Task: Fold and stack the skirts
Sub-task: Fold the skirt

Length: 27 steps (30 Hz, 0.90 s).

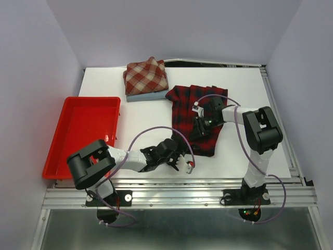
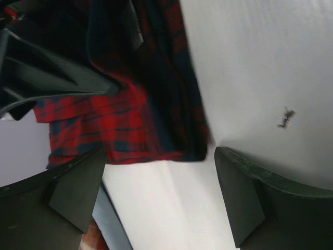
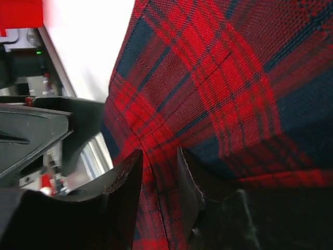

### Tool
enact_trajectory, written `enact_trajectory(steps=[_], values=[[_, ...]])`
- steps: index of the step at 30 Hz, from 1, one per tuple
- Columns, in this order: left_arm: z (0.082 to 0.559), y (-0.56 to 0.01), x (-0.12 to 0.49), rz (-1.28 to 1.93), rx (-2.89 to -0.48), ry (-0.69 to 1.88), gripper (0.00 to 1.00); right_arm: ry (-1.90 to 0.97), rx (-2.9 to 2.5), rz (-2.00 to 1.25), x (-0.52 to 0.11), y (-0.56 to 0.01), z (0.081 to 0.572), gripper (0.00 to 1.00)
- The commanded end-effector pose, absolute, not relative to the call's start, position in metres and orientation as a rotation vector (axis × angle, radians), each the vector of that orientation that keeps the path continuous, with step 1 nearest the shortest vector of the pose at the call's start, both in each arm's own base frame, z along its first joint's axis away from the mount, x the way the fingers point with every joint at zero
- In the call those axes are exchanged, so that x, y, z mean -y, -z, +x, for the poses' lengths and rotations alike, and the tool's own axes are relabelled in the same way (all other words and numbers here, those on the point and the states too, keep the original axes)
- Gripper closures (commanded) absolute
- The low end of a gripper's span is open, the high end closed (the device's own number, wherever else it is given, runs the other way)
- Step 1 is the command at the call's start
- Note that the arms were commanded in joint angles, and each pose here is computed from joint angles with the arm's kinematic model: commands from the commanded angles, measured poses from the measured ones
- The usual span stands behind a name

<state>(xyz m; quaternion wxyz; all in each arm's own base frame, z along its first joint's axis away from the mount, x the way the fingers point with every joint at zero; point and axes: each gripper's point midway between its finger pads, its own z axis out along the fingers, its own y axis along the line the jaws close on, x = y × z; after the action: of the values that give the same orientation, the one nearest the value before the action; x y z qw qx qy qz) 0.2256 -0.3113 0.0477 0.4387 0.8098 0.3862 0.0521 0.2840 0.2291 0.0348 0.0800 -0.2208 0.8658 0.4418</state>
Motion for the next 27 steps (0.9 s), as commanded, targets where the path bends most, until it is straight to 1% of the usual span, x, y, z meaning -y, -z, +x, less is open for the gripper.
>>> enact_trajectory(steps=[1,8,22,23,24,26,27], values=[[0.241,-0.051,0.326,1.945,-0.918,-0.206,0.01,-1.336,-2.628,-0.686,-0.227,-0.017,0.279,0.62],[0.227,-0.043,0.352,1.951,-0.848,-0.153,0.01,-1.35,-2.689,-0.648,-0.226,0.0,0.277,0.64],[0.231,-0.039,0.395,1.879,-0.886,-0.111,0.02,-1.393,-2.701,-0.633,-0.227,0.003,0.271,0.65],[0.23,-0.039,0.396,1.875,-0.89,-0.111,0.05,-1.4,-2.701,-0.63,-0.228,0.003,0.271,0.65],[0.23,-0.041,0.396,1.867,-0.898,-0.107,0.15,-1.4,-2.7,-0.629,-0.228,0.003,0.271,0.65],[0.226,-0.044,0.394,1.857,-0.904,-0.101,0.28,-1.395,-2.7,-0.623,-0.228,0.001,0.272,0.65],[0.22,-0.048,0.392,1.851,-0.911,-0.087,0.39,-1.388,-2.69,-0.626,-0.229,-0.002,0.276,0.65]])
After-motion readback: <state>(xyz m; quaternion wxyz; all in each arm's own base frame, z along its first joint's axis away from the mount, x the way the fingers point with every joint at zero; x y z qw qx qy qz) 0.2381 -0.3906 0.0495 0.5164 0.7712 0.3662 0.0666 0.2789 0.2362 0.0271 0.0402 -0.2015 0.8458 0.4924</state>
